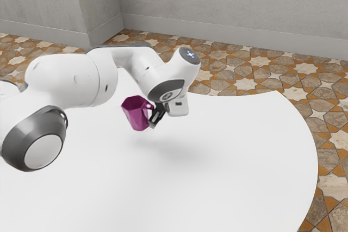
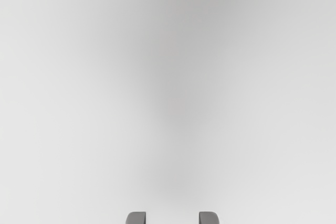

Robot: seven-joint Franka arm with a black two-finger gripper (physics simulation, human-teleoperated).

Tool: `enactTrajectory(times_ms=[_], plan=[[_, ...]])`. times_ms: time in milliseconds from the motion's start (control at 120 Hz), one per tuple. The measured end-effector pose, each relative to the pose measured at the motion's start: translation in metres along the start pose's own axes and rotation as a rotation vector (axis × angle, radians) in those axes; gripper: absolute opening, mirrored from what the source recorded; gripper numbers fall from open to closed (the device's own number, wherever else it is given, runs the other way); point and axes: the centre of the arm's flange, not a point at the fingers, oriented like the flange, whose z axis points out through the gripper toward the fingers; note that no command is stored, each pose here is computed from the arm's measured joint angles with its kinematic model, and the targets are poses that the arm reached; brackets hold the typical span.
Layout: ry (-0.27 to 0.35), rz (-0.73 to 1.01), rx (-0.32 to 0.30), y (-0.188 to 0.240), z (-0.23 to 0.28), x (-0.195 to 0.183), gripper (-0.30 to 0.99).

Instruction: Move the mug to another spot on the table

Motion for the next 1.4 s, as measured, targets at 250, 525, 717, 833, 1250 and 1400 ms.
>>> enactTrajectory(times_ms=[250,525,717,833,1250,1400], plan=[[-0.003,0.041,-0.028,-0.004,0.022,0.011,0.01],[-0.014,0.087,-0.056,-0.001,0.048,0.028,0.01],[-0.013,0.109,-0.059,0.001,0.056,0.036,0.14],[0.004,0.123,-0.05,0.002,0.053,0.044,0.36],[0.246,0.016,-0.047,0.001,0.013,0.048,0.65],[0.309,-0.017,-0.043,0.002,-0.008,0.04,0.67]])
